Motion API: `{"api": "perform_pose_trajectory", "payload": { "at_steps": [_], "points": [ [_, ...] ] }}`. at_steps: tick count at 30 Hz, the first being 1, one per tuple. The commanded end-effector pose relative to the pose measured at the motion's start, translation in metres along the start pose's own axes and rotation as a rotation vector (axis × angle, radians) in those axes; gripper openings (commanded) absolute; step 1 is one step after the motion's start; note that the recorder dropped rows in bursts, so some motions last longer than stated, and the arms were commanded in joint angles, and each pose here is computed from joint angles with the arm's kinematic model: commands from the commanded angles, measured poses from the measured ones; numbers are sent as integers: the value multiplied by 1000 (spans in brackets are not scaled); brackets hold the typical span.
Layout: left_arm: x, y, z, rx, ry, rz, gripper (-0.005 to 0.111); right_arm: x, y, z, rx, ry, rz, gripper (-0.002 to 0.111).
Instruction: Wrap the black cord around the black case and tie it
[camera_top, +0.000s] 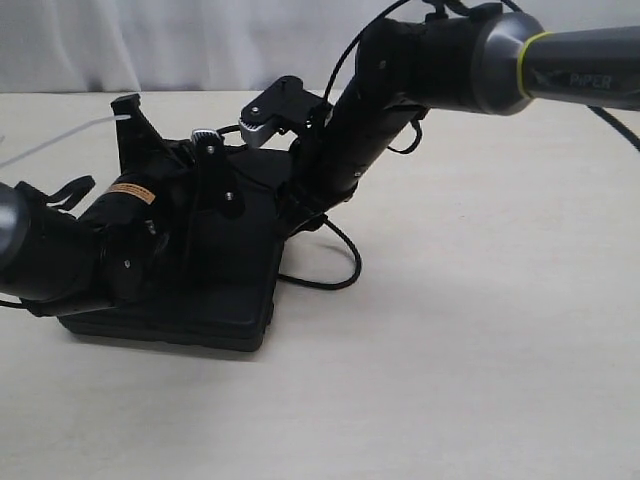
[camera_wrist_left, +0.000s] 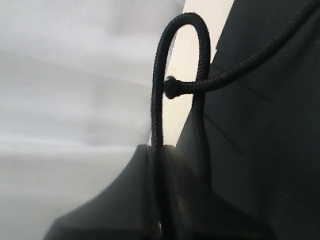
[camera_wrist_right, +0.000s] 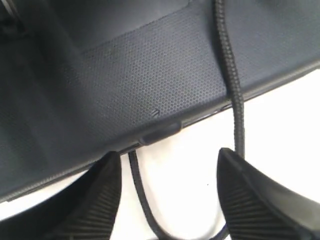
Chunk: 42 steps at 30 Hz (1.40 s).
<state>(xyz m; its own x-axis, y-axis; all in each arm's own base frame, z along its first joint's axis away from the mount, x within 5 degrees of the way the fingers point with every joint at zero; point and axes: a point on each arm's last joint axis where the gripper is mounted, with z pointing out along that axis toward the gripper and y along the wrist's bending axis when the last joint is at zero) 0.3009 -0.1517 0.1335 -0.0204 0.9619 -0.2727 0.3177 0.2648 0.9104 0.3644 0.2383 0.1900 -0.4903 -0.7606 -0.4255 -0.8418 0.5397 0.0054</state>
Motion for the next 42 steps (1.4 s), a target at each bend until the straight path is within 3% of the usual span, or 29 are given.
{"api": "perform_pose_trajectory", "payload": {
  "at_steps": [1, 5, 12, 19, 29, 35, 42],
  "points": [
    [1, -2, 0, 6, 2, -14, 0, 6, -10, 17, 71, 40, -45, 54],
    [1, -2, 0, 6, 1, -15, 0, 5, -22, 23, 201, 17, -73, 54],
    [1, -2, 0, 6, 0, -19, 0, 11, -26, 52, 200, 19, -72, 52],
    [1, -2, 0, 10, 0, -19, 0, 12, -26, 54, 197, 23, -56, 4],
    [-1, -7, 0, 70, -14, -88, 0, 7, -28, 49, 217, -37, 51, 4],
    [5, 7, -1, -77, 42, -145, 0, 14, -27, 43, 203, 53, 35, 4],
    [5, 3, 0, -26, 40, -136, 0, 17, -20, 30, 161, 134, 44, 4]
  ]
}}
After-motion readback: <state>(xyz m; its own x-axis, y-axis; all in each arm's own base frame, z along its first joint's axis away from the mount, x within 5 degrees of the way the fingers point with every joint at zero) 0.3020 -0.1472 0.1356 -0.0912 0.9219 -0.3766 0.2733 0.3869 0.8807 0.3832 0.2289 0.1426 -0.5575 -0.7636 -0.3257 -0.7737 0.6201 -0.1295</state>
